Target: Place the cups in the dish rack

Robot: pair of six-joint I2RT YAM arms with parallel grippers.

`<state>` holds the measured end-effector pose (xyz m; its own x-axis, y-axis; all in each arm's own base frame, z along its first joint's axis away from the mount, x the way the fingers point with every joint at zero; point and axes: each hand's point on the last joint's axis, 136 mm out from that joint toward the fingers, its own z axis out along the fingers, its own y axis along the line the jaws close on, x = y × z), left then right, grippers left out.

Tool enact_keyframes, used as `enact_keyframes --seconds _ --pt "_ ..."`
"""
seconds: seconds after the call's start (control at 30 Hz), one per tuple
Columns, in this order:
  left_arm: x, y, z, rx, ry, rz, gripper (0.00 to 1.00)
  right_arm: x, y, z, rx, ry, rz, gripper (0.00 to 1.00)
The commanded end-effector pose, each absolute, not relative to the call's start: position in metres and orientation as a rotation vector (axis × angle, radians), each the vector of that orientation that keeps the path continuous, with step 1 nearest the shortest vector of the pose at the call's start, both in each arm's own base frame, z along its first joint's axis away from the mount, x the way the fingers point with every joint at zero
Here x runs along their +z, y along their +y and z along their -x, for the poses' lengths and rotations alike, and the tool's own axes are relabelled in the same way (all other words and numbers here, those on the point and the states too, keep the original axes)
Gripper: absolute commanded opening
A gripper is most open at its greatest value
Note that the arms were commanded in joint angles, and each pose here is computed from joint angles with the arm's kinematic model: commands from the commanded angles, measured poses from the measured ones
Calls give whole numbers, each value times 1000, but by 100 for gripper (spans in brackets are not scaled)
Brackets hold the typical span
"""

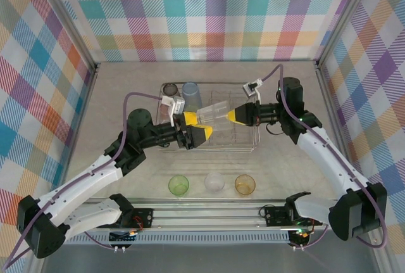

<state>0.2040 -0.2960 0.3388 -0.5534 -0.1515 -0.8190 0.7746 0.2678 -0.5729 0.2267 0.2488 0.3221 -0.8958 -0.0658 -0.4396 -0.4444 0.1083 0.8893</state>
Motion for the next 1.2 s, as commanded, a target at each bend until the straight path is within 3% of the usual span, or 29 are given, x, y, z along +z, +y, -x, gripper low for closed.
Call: enact_keyframes --seconds 0.0,0.27,0.53,0.63,0.73,0.83,0.97,1.17 --pt "362 -300 -200 -1452 1627 -608 98 326 255 -221 1896 2061 586 0" --pt "349 -313 -207 -1475 1733 -613 93 318 263 -220 1916 2083 608 0" --pt "356 -321 -202 -1505 1710 -642 73 313 267 -222 1918 2109 606 0" --pt "354 -319 -201 -1486 1721 -649 60 313 267 -221 1912 2109 630 16" --pt "352 -317 -203 -1464 1732 -633 47 311 267 -222 1902 2122 624 53" --pt "350 -311 -207 -1417 1753 -589 36 307 264 -223 1844 2158 601 71" --pt "338 -293 -222 -1272 1836 -466 20 288 252 -226 1625 2286 524 77" --pt "282 -252 -248 -854 2205 -268 3 208 195 -246 981 2611 220 78"
